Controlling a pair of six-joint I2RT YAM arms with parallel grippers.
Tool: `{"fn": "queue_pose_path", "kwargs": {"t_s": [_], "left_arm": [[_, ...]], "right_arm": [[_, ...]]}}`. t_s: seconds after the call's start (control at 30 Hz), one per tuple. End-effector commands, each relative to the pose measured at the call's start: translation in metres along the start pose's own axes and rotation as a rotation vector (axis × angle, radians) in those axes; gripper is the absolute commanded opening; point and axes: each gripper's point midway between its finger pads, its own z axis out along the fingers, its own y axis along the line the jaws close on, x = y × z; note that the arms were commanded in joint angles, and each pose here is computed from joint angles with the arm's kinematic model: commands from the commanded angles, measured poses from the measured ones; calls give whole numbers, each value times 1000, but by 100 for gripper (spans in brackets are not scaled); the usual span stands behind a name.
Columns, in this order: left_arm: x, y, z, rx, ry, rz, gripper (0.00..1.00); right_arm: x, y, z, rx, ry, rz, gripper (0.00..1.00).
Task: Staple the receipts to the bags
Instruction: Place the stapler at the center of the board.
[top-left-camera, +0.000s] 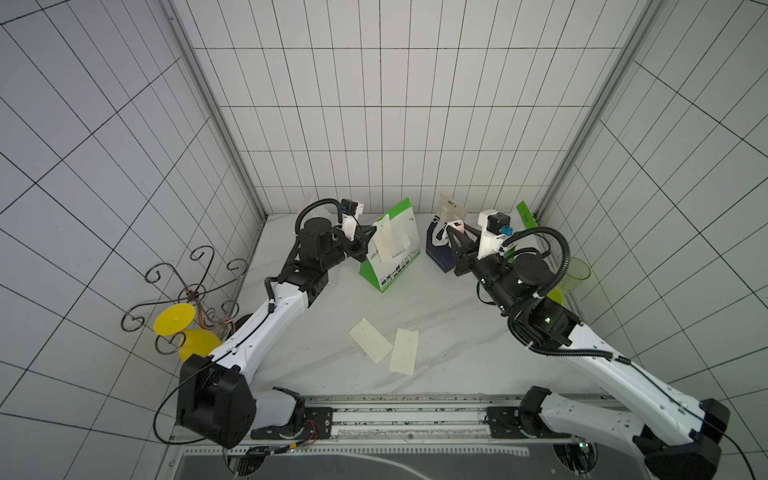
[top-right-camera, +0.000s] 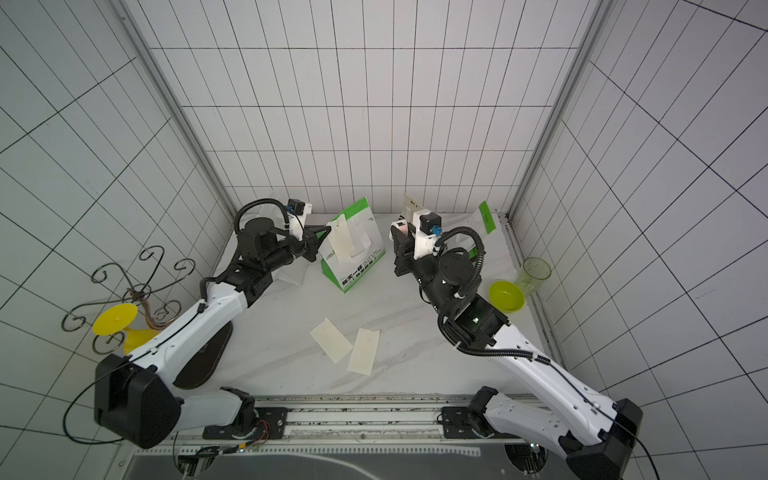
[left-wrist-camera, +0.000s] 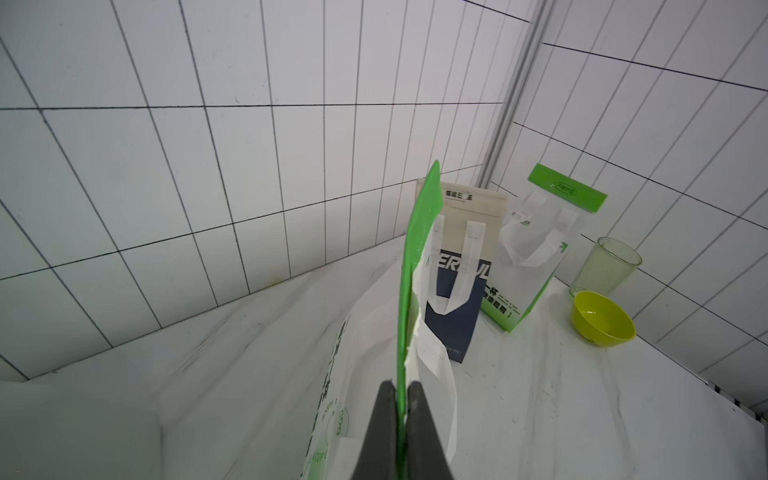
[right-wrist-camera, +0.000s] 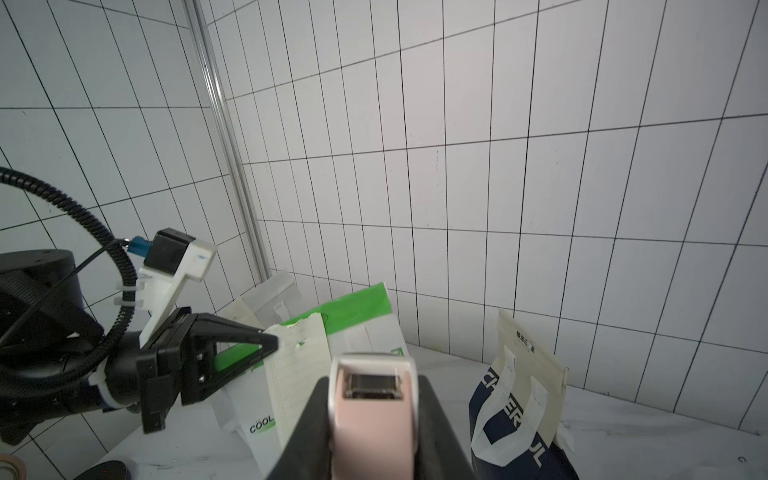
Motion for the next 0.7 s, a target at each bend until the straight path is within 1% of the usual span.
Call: {"fn": "queue_pose_path", "kwargs": {"t_s": [0.0, 0.13, 0.3, 0.33, 0.37, 0.4, 0.47, 0.53, 0.67], "left_arm": [[-22, 28, 9, -61, -112, -39, 0], [-16, 46, 22, -85, -119, -55, 0], [-5, 60, 32, -126, -69, -69, 0], [-2, 62, 34, -130, -59, -73, 6], [-1, 61, 34, -125, -54, -77, 25], [-1, 61, 34, -127, -55, -75, 41], [-4, 60, 30, -130, -66, -74, 54], [-12, 60, 25, -145, -85, -74, 65], [-39, 55, 6, -147, -147, -76, 79]], "right_arm": [[29, -6, -5, 5, 58, 23, 0], [39, -8, -9, 5, 90, 26, 0], [54, -12, -12, 16, 160, 39, 0], [57, -11, -12, 15, 176, 42, 0], [61, -11, -12, 11, 195, 46, 0], [64, -10, -13, 7, 211, 52, 0], [73, -11, -15, 10, 252, 64, 0], [83, -13, -18, 22, 301, 73, 0], [114, -19, -27, 34, 445, 98, 0]]}}
